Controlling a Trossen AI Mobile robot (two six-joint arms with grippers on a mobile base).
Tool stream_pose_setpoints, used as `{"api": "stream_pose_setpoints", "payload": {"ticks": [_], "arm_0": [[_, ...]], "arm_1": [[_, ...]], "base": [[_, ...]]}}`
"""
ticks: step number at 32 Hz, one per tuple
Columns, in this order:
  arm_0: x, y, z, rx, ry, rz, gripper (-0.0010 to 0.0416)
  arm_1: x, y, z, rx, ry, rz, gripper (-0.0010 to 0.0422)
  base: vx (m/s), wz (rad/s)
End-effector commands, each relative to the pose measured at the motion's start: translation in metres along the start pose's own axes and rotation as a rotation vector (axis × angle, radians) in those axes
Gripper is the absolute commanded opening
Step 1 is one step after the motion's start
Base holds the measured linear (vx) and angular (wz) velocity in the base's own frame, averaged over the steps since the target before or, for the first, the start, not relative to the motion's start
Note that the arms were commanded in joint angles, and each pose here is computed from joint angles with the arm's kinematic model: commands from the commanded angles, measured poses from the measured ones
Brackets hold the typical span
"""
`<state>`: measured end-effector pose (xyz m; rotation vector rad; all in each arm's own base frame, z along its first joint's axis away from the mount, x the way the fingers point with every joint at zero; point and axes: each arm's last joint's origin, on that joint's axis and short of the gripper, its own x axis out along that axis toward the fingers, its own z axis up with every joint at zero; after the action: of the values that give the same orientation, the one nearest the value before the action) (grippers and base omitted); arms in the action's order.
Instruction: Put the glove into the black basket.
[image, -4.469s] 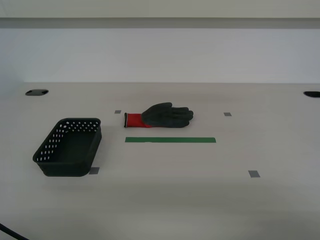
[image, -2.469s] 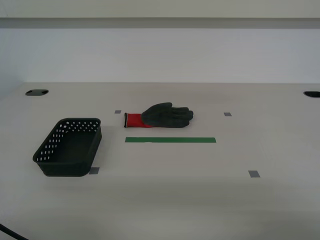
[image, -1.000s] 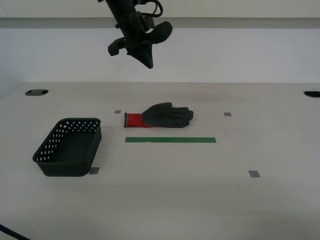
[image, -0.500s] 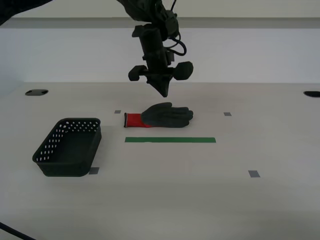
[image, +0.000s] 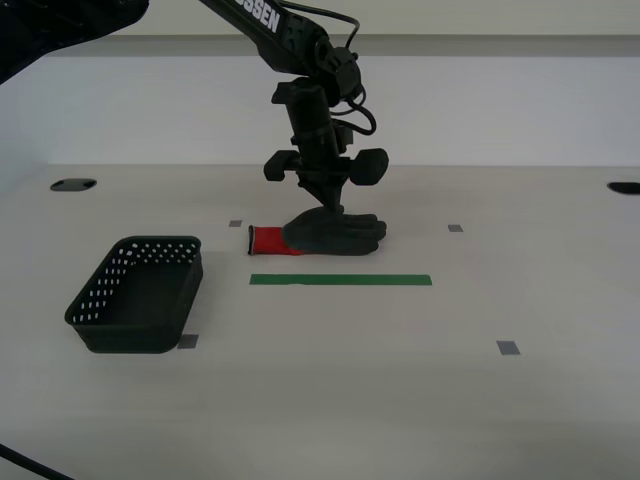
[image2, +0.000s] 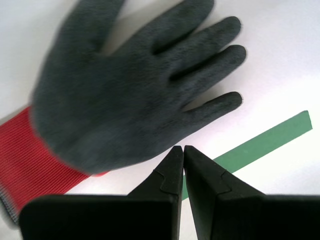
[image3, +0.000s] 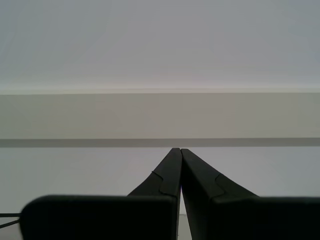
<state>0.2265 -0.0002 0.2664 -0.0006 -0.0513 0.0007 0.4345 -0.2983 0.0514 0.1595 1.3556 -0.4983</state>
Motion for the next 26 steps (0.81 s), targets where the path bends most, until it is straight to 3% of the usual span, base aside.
{"api": "stream_pose_setpoints", "payload": {"ticks": [1,4,8,13,17,26], "arm_0": [[0.000,0.000,0.000,0.000,-0.001,0.000,0.0001],[0.000,0.000,0.000,0.000,0.001,0.000,0.0001],[0.000,0.000,0.000,0.000,0.003,0.000,0.0001],[0.000,0.000,0.000,0.000,0.003,0.000,0.0000],[0.000,0.000,0.000,0.000,0.003,0.000,0.0001],[0.000,0.000,0.000,0.000,0.003,0.000,0.0001]], "arm_1": [[0.000,-0.001,0.002,0.007,-0.027,-0.008,0.0045],[0.001,0.000,0.002,-0.001,-0.028,-0.004,0.0100],[0.000,0.001,0.006,-0.006,-0.071,0.023,0.0209],[0.000,0.002,0.010,-0.017,-0.130,0.083,0.0252],[0.001,0.004,0.011,-0.022,-0.147,0.120,0.0231],[0.017,0.010,0.002,-0.015,-0.153,0.119,0.0158]], "base": [[0.000,0.000],[0.000,0.000],[0.000,0.000],[0.000,0.000],[0.000,0.000],[0.000,0.000]]}}
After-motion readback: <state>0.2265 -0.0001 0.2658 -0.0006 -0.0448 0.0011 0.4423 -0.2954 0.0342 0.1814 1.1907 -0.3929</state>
